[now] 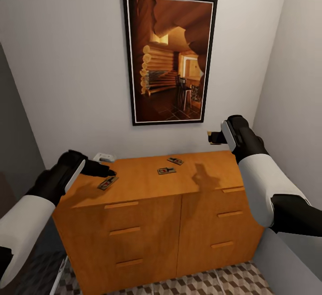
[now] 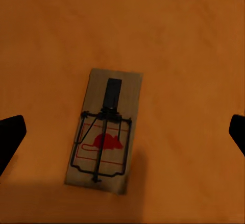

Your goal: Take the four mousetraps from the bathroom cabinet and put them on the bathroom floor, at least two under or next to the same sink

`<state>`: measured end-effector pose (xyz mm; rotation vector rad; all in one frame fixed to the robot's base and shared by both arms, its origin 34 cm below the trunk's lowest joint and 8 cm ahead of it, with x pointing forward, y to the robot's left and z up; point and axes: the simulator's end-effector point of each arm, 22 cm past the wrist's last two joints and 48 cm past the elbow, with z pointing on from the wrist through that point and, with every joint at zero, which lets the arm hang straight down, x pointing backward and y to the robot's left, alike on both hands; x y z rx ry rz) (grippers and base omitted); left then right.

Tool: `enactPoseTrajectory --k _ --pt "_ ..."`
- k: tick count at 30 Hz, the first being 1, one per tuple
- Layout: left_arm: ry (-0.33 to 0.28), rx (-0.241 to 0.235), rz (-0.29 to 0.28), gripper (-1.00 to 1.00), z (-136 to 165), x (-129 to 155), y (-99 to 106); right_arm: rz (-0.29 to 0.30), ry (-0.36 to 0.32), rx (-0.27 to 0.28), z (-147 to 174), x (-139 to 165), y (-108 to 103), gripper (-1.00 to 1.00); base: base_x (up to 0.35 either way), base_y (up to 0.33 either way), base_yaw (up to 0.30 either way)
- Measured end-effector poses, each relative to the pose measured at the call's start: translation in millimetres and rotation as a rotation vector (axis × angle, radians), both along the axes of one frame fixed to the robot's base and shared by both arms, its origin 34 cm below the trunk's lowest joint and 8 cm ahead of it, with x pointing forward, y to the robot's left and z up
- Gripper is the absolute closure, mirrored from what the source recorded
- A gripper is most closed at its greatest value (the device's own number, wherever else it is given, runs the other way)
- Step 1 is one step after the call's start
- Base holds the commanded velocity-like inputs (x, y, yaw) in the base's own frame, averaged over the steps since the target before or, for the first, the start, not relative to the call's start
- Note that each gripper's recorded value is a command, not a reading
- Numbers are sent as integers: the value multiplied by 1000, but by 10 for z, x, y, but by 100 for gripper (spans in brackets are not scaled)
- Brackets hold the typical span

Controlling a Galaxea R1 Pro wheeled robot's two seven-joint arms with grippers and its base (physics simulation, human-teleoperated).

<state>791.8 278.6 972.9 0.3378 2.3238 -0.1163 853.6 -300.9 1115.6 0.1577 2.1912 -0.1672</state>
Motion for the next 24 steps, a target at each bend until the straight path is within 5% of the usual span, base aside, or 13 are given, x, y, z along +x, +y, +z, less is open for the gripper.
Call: enactPoseTrajectory --k 8,24 --pt "90 -10 41 -100 -368 -66 139 0 0 1 0 0 0 100 0 0 0" --pt "109 -15 46 -100 -440 -87 148 0 0 2 0 0 -1 100 0 0 0"
